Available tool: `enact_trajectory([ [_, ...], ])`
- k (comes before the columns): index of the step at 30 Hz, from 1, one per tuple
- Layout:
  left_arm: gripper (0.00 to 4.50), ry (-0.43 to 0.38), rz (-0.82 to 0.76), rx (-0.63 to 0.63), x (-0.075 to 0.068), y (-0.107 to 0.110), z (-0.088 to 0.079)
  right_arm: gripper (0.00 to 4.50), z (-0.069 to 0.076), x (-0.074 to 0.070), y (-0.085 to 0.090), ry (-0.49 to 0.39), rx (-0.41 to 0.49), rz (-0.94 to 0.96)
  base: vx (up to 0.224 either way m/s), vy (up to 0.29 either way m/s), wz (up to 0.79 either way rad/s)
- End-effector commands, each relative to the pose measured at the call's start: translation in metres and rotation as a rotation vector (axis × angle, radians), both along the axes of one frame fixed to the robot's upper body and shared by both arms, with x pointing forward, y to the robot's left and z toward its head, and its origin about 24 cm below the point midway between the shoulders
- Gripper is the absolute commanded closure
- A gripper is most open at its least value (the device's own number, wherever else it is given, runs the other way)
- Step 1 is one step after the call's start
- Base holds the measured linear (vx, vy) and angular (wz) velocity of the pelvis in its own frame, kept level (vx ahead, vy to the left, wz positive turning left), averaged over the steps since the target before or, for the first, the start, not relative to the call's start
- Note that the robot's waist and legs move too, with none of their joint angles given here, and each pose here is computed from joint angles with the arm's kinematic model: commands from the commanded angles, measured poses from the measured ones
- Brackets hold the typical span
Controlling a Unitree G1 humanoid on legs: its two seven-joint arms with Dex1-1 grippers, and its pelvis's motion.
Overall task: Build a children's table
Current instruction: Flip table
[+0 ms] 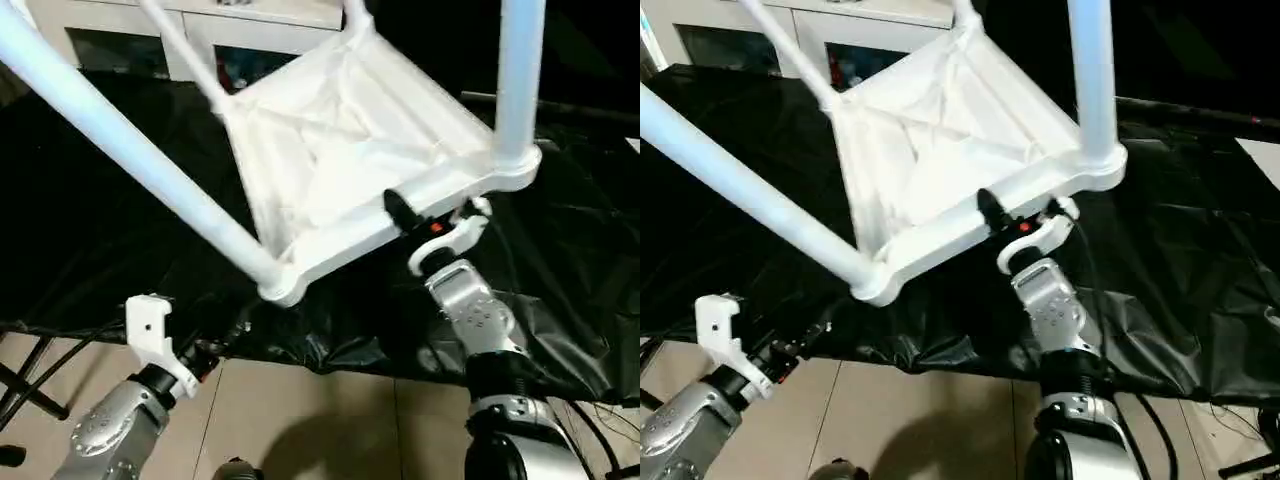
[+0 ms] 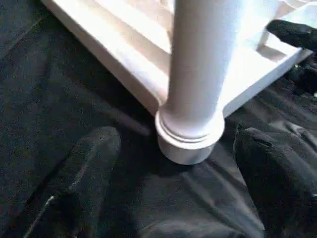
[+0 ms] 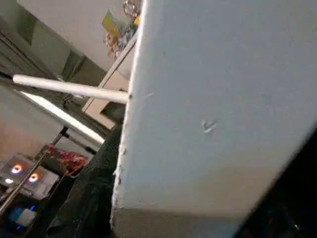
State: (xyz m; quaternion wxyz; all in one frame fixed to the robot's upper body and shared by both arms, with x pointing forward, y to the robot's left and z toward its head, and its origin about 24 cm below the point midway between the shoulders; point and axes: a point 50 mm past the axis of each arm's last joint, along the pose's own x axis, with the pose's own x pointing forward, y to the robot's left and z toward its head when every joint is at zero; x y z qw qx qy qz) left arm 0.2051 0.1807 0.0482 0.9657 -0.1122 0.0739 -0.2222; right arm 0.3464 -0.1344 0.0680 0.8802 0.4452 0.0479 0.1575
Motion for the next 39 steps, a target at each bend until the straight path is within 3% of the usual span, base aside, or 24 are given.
enact_trajectory([
  [1, 0.0, -0.036, -0.044, 0.033, -0.002, -0.006, 0.005, 2.56, 0.026, 0.001, -0.028, -0.136, -0.128, -0.124, 0.0, 0.0, 0.0],
  [3, 0.0, -0.063, -0.074, 0.063, -0.003, -0.009, 0.009, 2.56, 0.028, 0.0, -0.031, -0.139, -0.147, -0.138, 0.0, 0.0, 0.0],
  [4, 0.0, -0.116, -0.124, 0.098, -0.004, -0.016, 0.016, 2.56, 0.033, -0.003, -0.035, -0.146, -0.194, -0.158, 0.0, 0.0, 0.0],
  [11, 0.0, -0.202, -0.19, 0.148, -0.003, -0.029, 0.031, 2.56, 0.044, -0.006, -0.041, -0.165, -0.318, -0.215, 0.0, 0.0, 0.0],
  [13, 0.0, -0.23, -0.22, 0.207, -0.001, -0.033, 0.034, 2.56, 0.049, -0.006, -0.041, -0.18, -0.42, -0.223, 0.0, 0.0, 0.0],
  [15, 0.0, -0.239, -0.222, 0.219, 0.001, -0.034, 0.035, 2.56, 0.051, -0.007, -0.041, -0.186, -0.452, -0.22, 0.0, 0.0, 0.0],
  [16, 0.0, -0.262, -0.224, 0.248, 0.003, -0.035, 0.039, 2.56, 0.053, -0.007, -0.04, -0.186, -0.519, -0.224, 0.0, 0.0, 0.0],
  [18, 0.0, -0.271, -0.226, 0.261, 0.004, -0.036, 0.04, 2.55, 0.054, -0.007, -0.04, -0.183, -0.542, -0.228, 0.0, 0.0, 0.0],
  [22, 0.0, -0.348, -0.244, 0.316, 0.014, -0.042, 0.056, 2.55, 0.057, -0.003, -0.038, -0.162, -0.712, -0.25, 0.0, 0.0, 0.0],
  [31, 0.0, -0.432, -0.225, 0.37, 0.032, -0.046, 0.081, 2.75, 0.065, 0.002, -0.034, -0.124, -0.794, -0.371, 0.0, 0.0, 0.0],
  [39, 0.0, -0.478, -0.208, 0.42, 0.051, -0.05, 0.093, 2.94, 0.065, 0.01, -0.009, -0.123, -0.853, -0.434, 0.0, 0.0, 0.0],
])
